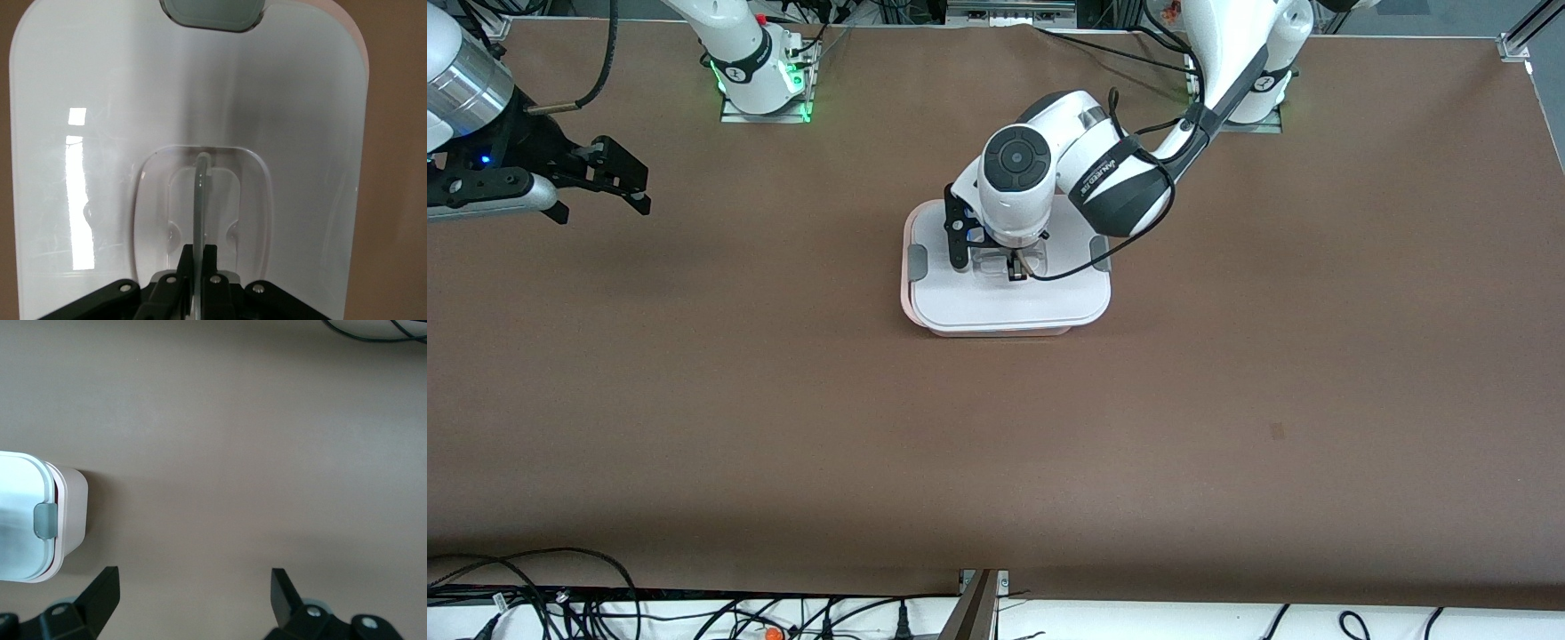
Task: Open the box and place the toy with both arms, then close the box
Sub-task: 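Press the lid down onto the box with the left gripper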
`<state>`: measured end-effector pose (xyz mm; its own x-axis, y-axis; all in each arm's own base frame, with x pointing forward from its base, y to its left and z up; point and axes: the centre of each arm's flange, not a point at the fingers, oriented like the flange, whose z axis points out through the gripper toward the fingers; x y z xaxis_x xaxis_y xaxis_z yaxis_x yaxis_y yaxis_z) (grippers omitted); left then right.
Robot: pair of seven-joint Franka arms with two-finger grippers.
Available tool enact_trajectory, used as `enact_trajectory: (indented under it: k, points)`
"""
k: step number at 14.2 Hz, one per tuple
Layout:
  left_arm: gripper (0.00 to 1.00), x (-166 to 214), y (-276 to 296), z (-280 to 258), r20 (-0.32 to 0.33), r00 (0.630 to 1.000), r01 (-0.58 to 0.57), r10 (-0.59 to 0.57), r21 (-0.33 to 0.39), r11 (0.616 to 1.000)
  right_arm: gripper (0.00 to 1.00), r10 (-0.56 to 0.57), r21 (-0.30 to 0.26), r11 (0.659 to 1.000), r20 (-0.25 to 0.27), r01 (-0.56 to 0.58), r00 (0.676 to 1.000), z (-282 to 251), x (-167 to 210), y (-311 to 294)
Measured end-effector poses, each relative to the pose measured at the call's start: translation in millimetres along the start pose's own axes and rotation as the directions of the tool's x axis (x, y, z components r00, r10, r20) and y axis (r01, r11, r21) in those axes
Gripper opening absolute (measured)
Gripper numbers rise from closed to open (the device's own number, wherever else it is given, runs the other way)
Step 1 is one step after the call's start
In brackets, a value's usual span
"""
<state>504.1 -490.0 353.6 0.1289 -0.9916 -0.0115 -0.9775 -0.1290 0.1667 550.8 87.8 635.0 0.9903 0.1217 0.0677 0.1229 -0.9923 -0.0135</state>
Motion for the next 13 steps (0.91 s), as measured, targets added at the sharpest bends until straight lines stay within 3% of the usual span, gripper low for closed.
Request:
enact_trajectory:
  k: [13]
  points:
    - [0.07,9.4,10.9,2.3,0.026,1.000,-0.018,0.017,0.032,0.999,1.00,0.010,-0.001,1.000,0.001,-0.010,1.000,0.3,0.3,10.1]
